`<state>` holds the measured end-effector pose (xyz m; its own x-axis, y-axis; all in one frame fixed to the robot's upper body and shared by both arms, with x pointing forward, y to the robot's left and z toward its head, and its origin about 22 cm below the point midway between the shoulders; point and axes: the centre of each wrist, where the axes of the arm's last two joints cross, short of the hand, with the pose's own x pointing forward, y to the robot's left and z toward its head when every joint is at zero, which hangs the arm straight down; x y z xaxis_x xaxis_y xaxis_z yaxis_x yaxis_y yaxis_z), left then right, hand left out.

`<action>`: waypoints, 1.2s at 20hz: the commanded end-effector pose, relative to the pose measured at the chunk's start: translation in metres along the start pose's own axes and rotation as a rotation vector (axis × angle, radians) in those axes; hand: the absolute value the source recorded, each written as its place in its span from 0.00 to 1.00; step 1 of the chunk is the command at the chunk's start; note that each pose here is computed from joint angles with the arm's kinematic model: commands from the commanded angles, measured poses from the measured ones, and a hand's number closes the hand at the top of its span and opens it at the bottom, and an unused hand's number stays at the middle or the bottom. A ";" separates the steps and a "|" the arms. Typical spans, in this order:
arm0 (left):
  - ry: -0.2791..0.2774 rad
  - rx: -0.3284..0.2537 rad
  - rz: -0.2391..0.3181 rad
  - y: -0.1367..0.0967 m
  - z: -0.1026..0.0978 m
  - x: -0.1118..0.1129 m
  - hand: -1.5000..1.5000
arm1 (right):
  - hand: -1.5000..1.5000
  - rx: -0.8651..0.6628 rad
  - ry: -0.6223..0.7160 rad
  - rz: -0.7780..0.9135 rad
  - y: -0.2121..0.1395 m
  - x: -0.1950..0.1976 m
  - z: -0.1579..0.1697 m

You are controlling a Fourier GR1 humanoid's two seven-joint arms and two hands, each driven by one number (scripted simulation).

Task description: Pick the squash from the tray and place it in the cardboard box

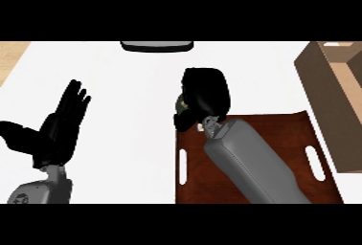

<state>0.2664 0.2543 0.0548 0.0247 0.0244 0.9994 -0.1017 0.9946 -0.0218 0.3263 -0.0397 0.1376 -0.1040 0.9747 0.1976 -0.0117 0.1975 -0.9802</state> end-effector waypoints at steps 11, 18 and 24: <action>-0.004 0.022 0.019 0.019 0.004 -0.004 0.50 | 1.00 -0.469 0.333 -0.180 -0.105 -0.031 -0.001; -0.006 0.014 -0.009 0.005 0.004 -0.008 0.50 | 1.00 -0.473 0.446 -0.206 -0.133 -0.090 -0.004; 0.011 0.005 -0.004 -0.007 0.008 -0.005 0.50 | 1.00 -0.504 0.523 -0.156 -0.135 -0.153 -0.010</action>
<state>0.2645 0.2573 0.0535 0.0280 0.0245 0.9993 -0.1143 0.9932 -0.0212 0.3520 -0.1788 0.2419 0.3064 0.8387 0.4502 0.4648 0.2810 -0.8397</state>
